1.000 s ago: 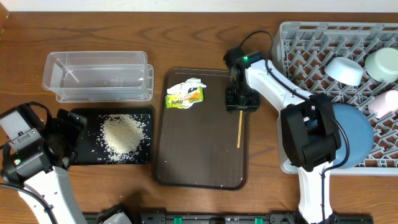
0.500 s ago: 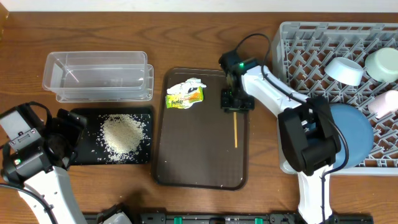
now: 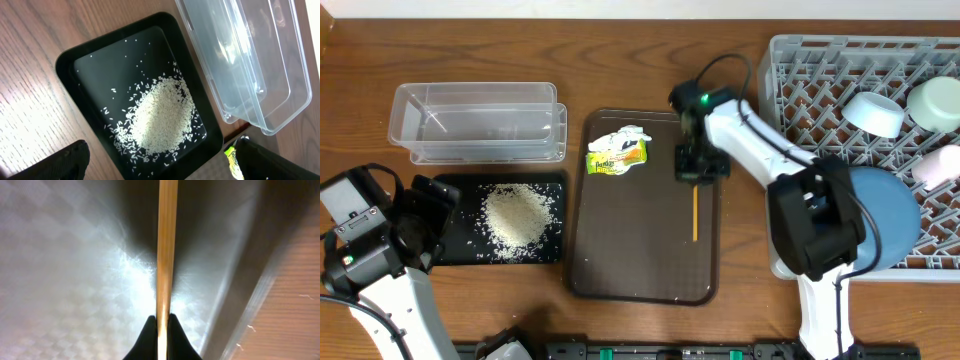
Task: Sort waste into correct bins and load items into the dishwasher rack
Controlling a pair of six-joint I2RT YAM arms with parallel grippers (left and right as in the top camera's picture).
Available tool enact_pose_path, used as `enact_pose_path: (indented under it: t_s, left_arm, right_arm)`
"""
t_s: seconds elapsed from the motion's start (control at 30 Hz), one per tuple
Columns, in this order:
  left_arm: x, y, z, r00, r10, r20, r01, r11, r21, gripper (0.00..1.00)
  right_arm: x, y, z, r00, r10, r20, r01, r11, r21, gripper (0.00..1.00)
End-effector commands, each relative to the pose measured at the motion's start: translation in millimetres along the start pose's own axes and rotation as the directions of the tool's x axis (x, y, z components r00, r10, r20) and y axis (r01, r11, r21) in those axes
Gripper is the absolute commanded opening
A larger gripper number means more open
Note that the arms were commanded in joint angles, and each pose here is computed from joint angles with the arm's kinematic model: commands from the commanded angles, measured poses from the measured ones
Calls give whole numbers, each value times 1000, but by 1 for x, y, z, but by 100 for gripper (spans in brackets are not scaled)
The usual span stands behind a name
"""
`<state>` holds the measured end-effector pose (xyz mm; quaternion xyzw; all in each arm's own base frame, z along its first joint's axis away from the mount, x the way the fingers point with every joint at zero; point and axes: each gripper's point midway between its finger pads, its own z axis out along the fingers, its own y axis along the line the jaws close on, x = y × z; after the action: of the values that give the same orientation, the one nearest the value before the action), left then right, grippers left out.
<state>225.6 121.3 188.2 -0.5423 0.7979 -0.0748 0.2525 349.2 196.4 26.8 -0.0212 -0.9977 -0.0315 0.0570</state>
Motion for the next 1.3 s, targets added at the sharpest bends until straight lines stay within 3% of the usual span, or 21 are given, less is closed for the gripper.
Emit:
enact_pose_path:
  t_s: [0.0,0.23,0.33,0.6,1.1,1.17,1.2,1.27]
  left_arm:
    - [-7,-2,-5,1000,-2,26,2,1000,1,96]
    - [-7,-2,-5,1000,-2,26,2,1000,1,95]
    - [-7,-2,-5,1000,-2,26,2,1000,1,95]
    - [-7,-2,-5,1000,-2,26,2,1000,1,95]
    - [-7,-2,-5,1000,-2,26,2,1000,1,95]
    - [-7,-2,-5,1000,-2,26,2,1000,1,95]
    - [-7,-2,-5,1000,-2,26,2,1000,1,95]
    - [-7,-2,-5,1000,-2,26,2,1000,1,96]
  right_arm:
    - [-39,-14,-72,986,-58,159,69,995,-68,1]
    - [-77,-97,-187,913,-59,404,103,991,-88,1]
    - [-81,-131,-213,861,-169,479,226,972,-63,1]
    - [-87,-190,-210,870,-103,482,149,987,-57,1]
    - [-109,-169,-166,873,-87,480,152,983,-99,9]
    - [-108,-168,-161,879,-87,469,151,983,-101,15]
    - [-107,-168,-159,882,-85,464,149,984,-103,27]
    - [-104,-168,-158,887,-84,453,147,984,-105,38]
